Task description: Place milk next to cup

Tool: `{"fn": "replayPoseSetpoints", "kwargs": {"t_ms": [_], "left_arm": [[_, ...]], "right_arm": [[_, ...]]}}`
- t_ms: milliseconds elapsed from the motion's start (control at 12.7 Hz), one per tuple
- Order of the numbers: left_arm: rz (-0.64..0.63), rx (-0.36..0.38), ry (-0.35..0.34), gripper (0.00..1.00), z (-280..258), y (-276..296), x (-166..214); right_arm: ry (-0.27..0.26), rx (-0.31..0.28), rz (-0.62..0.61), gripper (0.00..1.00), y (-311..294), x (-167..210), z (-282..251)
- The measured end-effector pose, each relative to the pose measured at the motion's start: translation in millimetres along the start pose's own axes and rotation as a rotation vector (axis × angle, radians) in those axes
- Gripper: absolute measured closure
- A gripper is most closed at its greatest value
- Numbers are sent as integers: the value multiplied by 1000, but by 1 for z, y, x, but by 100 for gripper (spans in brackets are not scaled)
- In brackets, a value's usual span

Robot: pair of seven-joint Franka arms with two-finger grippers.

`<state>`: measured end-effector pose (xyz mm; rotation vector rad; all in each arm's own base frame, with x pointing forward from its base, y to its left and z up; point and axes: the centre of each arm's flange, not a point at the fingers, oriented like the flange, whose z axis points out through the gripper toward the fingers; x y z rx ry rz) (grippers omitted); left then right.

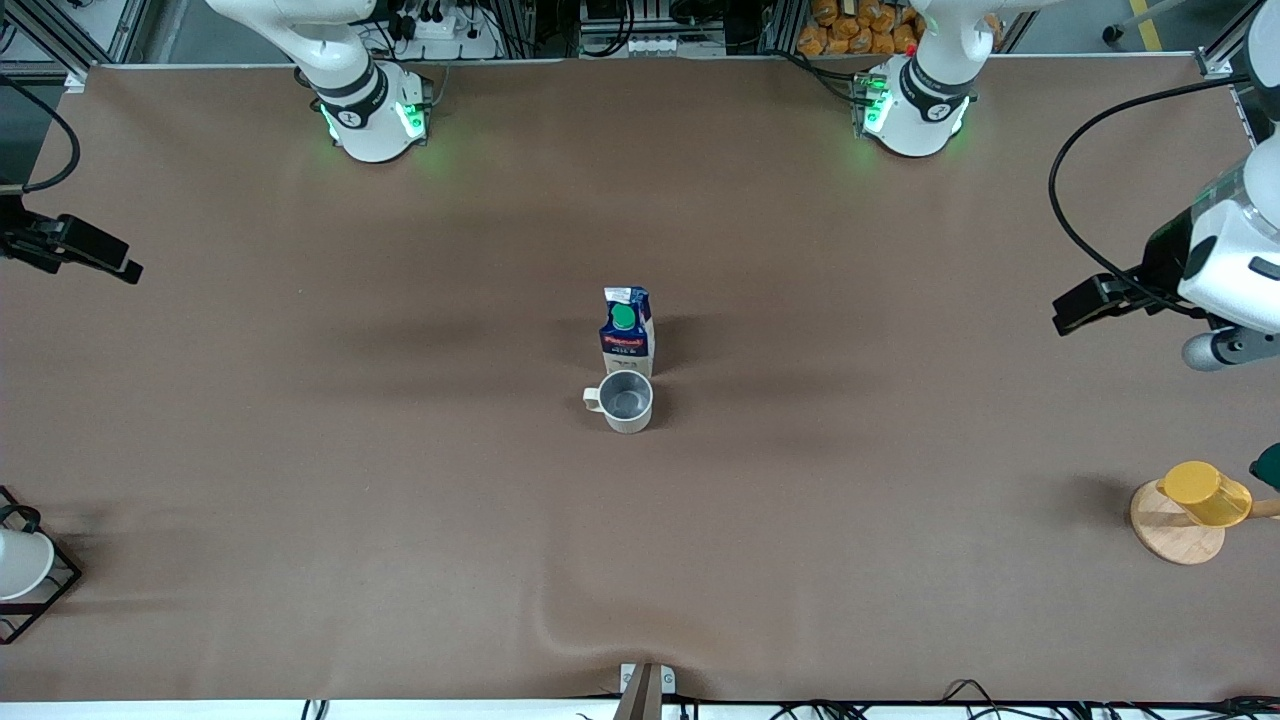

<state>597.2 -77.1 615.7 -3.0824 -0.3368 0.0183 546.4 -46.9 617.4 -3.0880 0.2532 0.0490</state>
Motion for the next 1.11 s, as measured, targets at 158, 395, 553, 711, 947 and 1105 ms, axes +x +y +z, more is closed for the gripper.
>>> {"fn": "replayPoseSetpoints", "kwargs": {"t_ms": [158,395,553,711,947,1105], "left_arm": [[7,7,22,0,7,3,-13],[22,16,39,0,11,-3,-25],[38,-17,38,0,6,-9,-27],[52,-34,42,0,1,-17,-27],[117,-42,32,0,-13,-34,-34],[149,-40,24,0,-20,-35,-39]], "right_arm": [[-1,0,0,0,0,0,1],[-2,0,0,0,0,1,1],[-3,0,0,0,0,1,1],[-3,0,0,0,0,1,2],[-4,0,0,0,-1,1,2],[-4,-1,-1,0,-1,1,2]]}}
